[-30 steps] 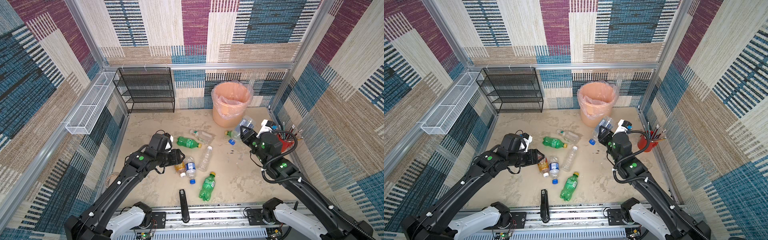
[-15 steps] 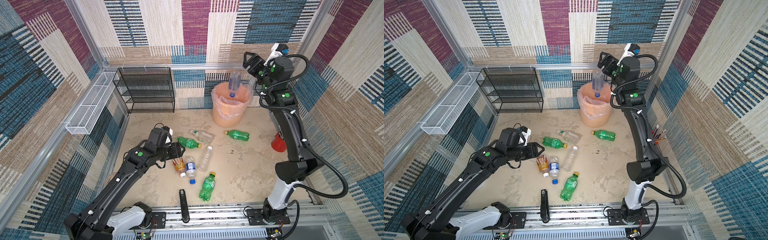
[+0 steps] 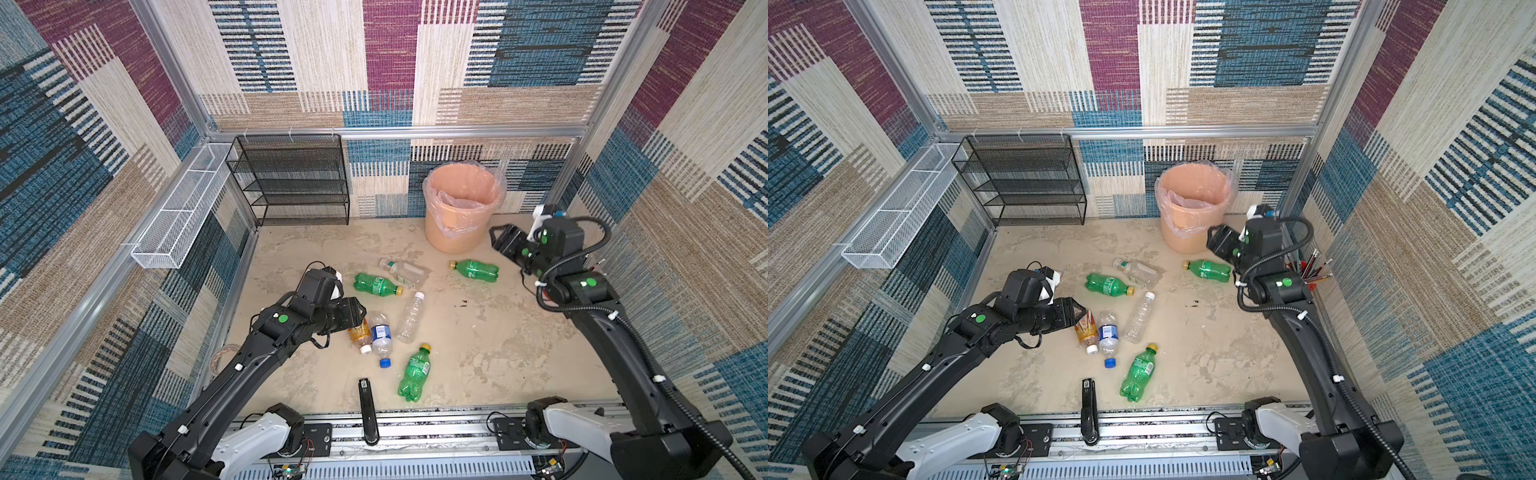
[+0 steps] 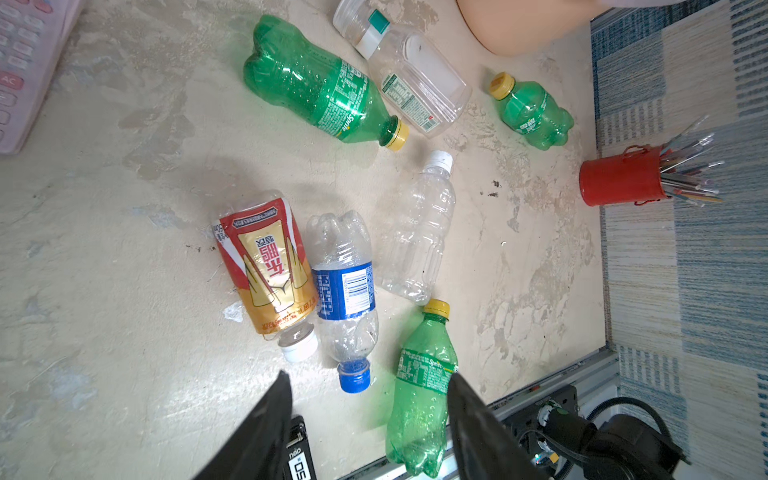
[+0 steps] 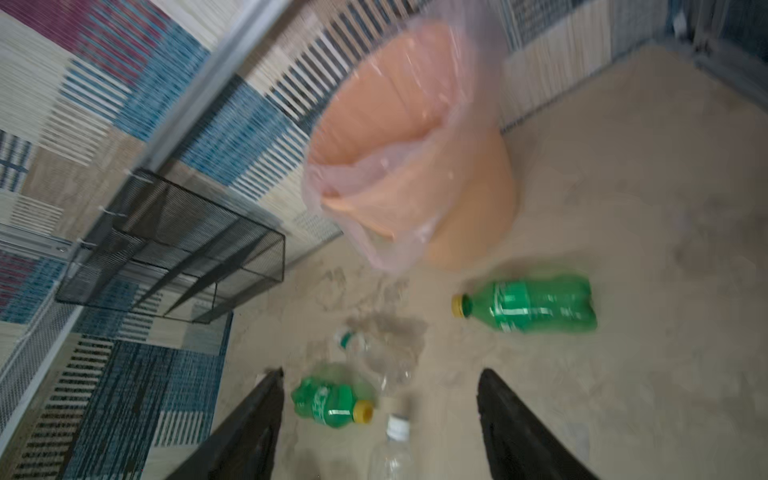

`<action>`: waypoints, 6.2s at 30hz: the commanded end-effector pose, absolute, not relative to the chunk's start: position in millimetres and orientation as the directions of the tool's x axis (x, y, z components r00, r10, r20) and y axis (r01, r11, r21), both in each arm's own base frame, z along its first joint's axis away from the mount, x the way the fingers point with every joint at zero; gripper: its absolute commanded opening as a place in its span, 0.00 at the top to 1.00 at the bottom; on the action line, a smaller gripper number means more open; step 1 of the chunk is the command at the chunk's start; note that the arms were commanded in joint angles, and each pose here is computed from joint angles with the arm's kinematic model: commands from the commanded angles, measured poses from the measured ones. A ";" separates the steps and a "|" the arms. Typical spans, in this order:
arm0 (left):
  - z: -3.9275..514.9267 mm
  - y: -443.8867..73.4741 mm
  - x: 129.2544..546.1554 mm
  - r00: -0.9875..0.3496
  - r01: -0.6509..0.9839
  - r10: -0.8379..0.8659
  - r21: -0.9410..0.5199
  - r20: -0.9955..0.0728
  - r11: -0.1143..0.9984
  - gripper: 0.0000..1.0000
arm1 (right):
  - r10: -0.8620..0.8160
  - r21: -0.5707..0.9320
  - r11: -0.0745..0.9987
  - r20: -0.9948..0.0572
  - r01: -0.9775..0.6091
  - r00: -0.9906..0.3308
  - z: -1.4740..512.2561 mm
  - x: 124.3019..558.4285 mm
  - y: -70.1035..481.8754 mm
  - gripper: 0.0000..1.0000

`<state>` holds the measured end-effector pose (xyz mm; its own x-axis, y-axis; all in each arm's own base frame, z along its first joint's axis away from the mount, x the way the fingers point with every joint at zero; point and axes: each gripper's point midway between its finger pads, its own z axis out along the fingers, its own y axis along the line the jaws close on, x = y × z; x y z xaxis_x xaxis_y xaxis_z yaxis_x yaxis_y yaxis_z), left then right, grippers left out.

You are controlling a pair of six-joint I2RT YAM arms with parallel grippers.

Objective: Throw the plastic bottles in the bin
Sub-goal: 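Move the right gripper back to the clear white-capped bottle, then grasp the clear white-capped bottle with the right gripper and lift it, then carry the white-capped bottle over the bin and release it, then lower the right gripper toward the table while the left gripper grasps the red-gold bottle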

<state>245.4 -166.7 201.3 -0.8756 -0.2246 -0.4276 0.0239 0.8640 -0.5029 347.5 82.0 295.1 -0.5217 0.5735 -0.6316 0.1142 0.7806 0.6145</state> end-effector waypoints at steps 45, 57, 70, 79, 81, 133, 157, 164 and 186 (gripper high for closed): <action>154.4 -129.3 181.6 -0.930 -0.075 -0.216 -0.422 -0.297 0.904 0.38 | 0.213 0.470 0.874 -0.139 0.125 -0.967 100.1 274.4 280.3 0.16; 161.0 -129.1 182.5 -0.926 -0.061 -0.210 -0.423 -0.314 0.904 0.38 | 0.212 0.401 0.904 -0.120 0.148 -0.970 72.0 292.1 288.3 0.18; 166.0 -129.3 183.8 -0.922 -0.064 -0.218 -0.429 -0.321 0.901 0.38 | 0.197 0.386 0.912 -0.111 0.140 -0.974 48.8 296.6 292.9 0.33; 167.1 -128.2 184.1 -0.920 -0.064 -0.219 -0.425 -0.325 0.903 0.38 | 0.231 0.437 0.891 -0.213 0.119 -0.949 85.3 300.3 283.9 0.47; 166.7 -127.9 184.1 -0.920 -0.066 -0.220 -0.425 -0.325 0.903 0.38 | 0.252 0.456 0.882 -0.247 0.117 -0.936 98.9 298.2 276.9 0.49; 205.4 -173.7 246.1 -0.919 -0.003 -0.192 -0.481 -0.344 0.877 0.38 | 0.406 0.386 0.908 -0.908 -0.164 0.108 430.3 390.3 91.6 0.54; 176.3 -164.2 231.5 -0.919 -0.036 -0.218 -0.484 -0.327 0.874 0.38 | 0.534 0.579 0.815 -0.728 0.033 -0.431 325.9 332.7 87.7 0.21; 159.4 -157.2 227.0 -0.938 -0.087 -0.217 -0.424 -0.269 0.902 0.37 | 0.526 0.599 0.775 -0.436 0.201 -0.731 180.4 276.2 126.4 0.23; 109.4 -144.1 276.1 -0.851 -0.415 -0.475 -0.268 -0.225 0.870 0.23 | 0.328 0.603 0.798 -0.396 0.026 -0.858 158.3 260.6 182.3 0.19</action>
